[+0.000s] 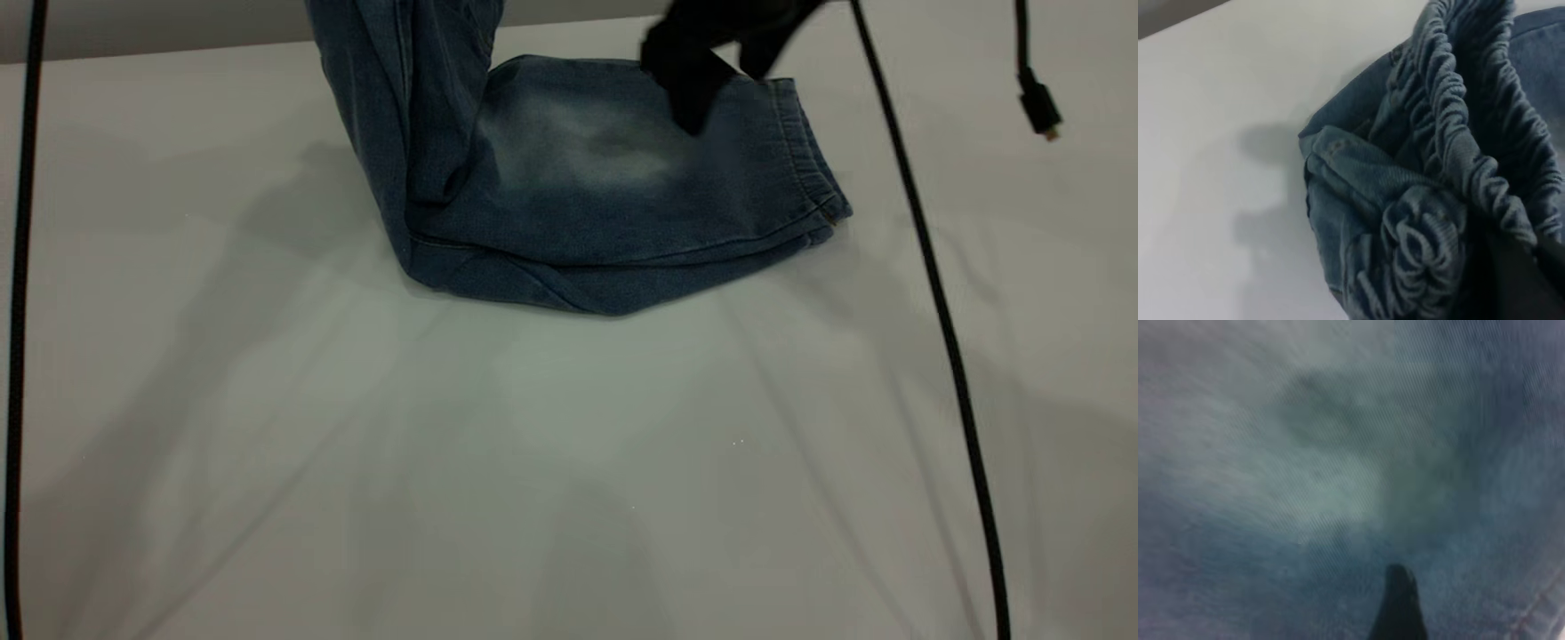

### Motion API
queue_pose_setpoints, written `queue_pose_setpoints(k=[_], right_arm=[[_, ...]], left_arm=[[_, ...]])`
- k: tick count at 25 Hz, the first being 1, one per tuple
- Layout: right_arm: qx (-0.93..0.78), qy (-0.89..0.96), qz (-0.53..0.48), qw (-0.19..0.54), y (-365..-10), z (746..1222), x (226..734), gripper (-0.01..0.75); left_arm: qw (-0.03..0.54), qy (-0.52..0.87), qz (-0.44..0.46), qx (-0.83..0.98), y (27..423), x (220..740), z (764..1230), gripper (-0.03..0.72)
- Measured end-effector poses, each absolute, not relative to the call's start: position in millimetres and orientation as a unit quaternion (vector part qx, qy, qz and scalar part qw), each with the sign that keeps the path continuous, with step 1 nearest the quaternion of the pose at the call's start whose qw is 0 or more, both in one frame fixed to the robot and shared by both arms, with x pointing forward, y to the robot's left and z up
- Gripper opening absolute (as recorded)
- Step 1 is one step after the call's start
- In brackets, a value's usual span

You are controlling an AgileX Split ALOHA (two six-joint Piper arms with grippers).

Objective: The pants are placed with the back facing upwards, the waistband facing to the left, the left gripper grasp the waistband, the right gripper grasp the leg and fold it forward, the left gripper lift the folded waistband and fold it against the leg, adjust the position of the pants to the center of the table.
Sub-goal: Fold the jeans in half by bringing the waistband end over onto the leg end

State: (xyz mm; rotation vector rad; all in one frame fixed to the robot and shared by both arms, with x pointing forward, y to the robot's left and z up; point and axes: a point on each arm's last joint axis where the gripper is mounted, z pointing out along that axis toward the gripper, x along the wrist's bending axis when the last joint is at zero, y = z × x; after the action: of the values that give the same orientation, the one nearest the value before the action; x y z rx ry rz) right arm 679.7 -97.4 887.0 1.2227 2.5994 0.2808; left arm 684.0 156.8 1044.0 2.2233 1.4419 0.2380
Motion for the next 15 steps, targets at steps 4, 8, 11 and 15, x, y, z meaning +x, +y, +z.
queue_pose_setpoints(k=[4, 8, 11, 15], right_arm=[[0.435, 0.890, 0.086, 0.106, -103, 865, 681, 0.483], [0.442, 0.888, 0.079, 0.095, -102, 851, 680, 0.470], [0.452, 0.883, 0.089, 0.091, -100, 850, 680, 0.456], [0.461, 0.879, 0.096, 0.081, -99, 850, 679, 0.451]], left_arm=[[0.241, 0.517, 0.086, 0.817, 147, 681, 1044, 0.040], [0.256, 0.499, 0.091, 0.823, 127, 677, 1046, 0.040], [0.265, 0.482, 0.096, 0.829, 112, 673, 1047, 0.040], [0.280, 0.466, 0.102, 0.833, 96, 668, 1049, 0.040]])
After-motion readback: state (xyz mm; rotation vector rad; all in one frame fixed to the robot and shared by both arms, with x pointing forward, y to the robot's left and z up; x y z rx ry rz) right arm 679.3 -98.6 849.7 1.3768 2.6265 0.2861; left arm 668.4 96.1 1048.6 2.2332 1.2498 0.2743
